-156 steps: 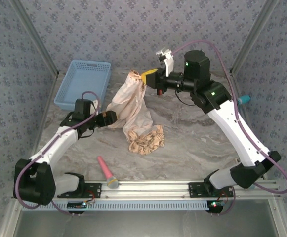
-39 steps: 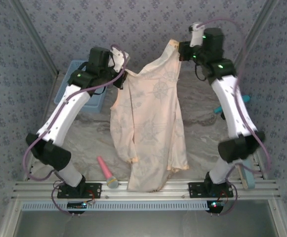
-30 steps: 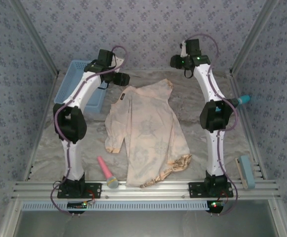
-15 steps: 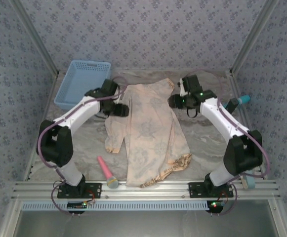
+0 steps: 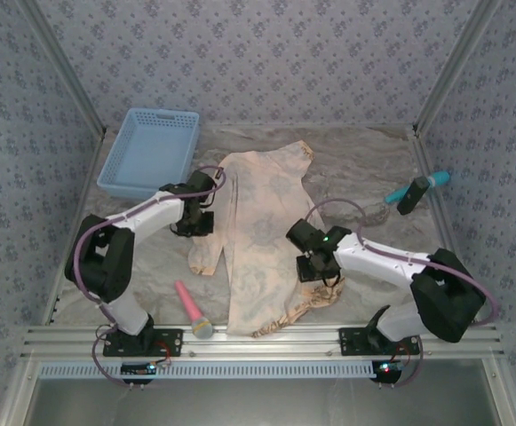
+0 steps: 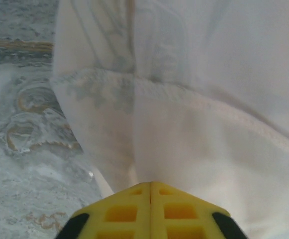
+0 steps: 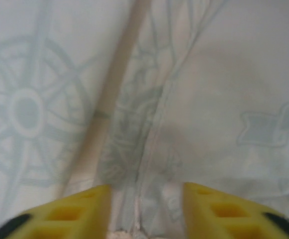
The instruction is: Fold the inside-out t-shirt
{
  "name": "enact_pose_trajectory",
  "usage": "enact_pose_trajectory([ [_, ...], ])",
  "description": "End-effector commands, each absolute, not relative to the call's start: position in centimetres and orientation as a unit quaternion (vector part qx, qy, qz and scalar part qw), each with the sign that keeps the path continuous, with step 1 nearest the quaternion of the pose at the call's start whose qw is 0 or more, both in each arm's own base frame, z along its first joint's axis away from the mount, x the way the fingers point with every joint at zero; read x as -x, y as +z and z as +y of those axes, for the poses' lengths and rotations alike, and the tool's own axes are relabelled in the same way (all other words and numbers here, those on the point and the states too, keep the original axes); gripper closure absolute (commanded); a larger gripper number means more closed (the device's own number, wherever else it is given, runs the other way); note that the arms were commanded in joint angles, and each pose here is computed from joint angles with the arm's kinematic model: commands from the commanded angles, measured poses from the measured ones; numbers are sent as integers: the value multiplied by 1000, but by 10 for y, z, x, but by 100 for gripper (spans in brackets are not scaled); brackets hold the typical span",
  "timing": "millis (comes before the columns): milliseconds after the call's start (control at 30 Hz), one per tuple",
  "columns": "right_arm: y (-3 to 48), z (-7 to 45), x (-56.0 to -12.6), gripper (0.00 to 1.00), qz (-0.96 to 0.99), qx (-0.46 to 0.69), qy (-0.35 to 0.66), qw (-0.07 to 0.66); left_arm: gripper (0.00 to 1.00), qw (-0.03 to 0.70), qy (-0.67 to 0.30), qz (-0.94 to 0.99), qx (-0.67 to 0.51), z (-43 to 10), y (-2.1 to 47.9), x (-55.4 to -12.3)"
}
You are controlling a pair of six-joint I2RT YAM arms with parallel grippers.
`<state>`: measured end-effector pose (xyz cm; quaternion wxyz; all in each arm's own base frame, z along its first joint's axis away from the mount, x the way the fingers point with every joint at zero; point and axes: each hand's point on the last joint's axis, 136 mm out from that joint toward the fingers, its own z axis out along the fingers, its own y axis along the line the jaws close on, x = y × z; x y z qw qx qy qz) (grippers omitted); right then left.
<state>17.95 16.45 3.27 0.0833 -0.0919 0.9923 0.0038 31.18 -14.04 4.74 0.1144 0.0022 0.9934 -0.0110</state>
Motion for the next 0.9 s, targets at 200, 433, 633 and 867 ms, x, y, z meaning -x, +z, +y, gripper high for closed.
enact_pose_trajectory([
  [200, 35, 122, -190, 100, 987, -7, -83, 134, 100, 118, 52, 992, 1, -127, 24, -349],
  [433, 52, 78, -190, 100, 987, -60, -67, 133, 100, 146, 115, 983, 7, -97, 51, -374],
  [633, 65, 136, -170, 48, 992, 79, 1, 95, 81, 147, 74, 986, 24, -101, 71, -361],
  [867, 44, 170, -148, 47, 986, 149, 2, 69, 55, 128, -4, 991, 38, -115, 62, -305],
])
